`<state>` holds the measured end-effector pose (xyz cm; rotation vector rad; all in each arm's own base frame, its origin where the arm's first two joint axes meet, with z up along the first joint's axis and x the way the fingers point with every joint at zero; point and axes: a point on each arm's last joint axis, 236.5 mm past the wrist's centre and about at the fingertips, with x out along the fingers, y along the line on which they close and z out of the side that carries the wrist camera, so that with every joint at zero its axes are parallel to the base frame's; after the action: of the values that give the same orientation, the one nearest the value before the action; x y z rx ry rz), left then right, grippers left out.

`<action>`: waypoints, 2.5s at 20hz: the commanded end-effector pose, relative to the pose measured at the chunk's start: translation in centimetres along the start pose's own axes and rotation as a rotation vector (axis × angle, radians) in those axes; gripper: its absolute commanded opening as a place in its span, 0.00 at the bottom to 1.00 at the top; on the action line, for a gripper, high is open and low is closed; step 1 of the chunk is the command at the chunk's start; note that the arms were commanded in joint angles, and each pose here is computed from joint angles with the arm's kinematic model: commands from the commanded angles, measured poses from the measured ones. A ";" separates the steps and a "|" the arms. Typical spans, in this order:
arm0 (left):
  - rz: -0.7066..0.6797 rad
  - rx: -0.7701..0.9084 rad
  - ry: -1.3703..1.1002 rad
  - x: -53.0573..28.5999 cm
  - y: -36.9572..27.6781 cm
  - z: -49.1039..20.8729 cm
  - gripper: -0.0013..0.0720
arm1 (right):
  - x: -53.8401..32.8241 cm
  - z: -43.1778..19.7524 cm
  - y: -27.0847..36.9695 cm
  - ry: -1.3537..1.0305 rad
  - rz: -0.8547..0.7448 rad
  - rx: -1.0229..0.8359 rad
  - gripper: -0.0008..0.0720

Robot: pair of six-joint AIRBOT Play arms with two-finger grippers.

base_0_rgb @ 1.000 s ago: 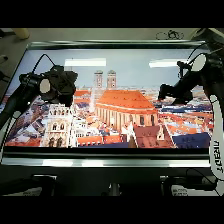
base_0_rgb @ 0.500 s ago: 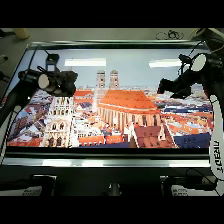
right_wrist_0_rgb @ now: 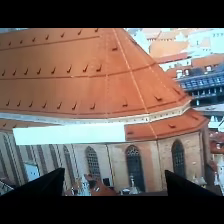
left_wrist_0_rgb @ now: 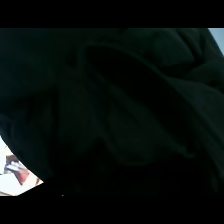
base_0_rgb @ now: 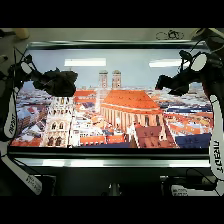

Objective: Fold the shirts.

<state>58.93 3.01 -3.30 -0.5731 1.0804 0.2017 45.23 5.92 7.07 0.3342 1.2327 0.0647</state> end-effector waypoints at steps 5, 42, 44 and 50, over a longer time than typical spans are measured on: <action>-0.107 -0.070 -0.108 5.4 -1.8 2.0 0.82 | -0.1 0.1 1.7 -0.004 0.070 0.017 0.93; -0.068 0.685 0.433 -13.1 -7.6 -30.2 1.00 | 0.4 -18.6 -1.5 0.447 0.083 -0.151 0.93; -0.167 0.596 0.475 -10.8 -8.8 -33.3 1.00 | 2.5 -20.6 -1.3 0.474 0.129 -0.118 0.93; -0.330 0.526 0.629 -6.9 -12.8 -40.8 0.99 | 6.5 -25.5 -0.7 0.580 0.217 0.013 0.94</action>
<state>30.41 -26.07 -5.02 -0.2561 1.5194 -0.5372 24.73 10.63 -4.40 0.3807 1.7321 0.3390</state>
